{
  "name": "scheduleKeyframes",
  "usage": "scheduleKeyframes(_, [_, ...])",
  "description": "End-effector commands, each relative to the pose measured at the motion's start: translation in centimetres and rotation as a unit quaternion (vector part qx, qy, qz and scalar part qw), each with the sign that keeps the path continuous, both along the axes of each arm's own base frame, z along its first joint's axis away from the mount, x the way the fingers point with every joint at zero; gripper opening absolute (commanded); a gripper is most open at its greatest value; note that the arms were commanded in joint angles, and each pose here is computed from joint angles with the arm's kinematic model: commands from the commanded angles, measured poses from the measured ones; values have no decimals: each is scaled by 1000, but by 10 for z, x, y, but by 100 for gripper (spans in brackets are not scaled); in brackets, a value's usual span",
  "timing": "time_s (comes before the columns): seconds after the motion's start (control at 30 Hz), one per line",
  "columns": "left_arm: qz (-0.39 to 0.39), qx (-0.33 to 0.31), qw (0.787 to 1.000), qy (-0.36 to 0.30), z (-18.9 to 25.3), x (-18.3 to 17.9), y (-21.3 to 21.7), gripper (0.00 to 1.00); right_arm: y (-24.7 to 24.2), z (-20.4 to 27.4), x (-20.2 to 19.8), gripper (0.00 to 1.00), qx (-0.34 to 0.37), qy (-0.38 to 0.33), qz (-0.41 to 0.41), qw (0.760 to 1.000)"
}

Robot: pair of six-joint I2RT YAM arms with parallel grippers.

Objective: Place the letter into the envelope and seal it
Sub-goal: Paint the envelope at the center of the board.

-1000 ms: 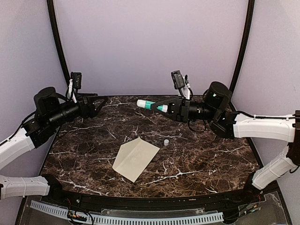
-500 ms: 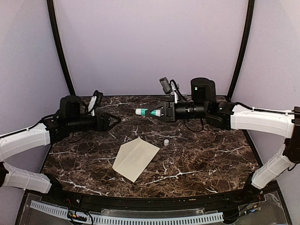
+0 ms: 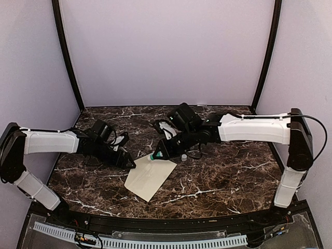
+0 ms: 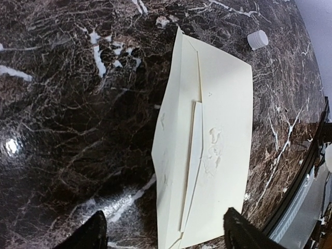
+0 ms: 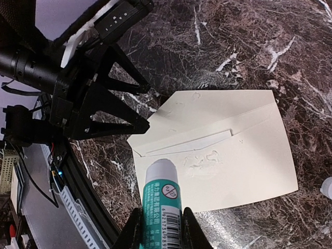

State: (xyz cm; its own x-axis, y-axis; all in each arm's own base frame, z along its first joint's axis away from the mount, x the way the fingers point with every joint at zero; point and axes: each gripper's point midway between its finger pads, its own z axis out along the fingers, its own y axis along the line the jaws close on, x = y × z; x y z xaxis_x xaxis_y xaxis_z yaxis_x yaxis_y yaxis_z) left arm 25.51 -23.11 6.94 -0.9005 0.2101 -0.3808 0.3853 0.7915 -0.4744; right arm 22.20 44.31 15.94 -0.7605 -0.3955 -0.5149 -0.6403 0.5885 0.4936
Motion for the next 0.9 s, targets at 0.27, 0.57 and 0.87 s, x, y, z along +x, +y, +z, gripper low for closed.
scheduleKeyframes(0.27, [-52,-50,996,50,-6,-18,-20,53,24,-36,-13,14,-81,7,29,996])
scheduleKeyframes(0.57, [-45,-17,997,52,-20,-16,-16,41,32,-61,-19,13,-136,27,33,990])
scheduleKeyframes(0.87, [-54,-11,997,51,-24,-18,-19,22,28,-84,-18,13,-191,33,28,981])
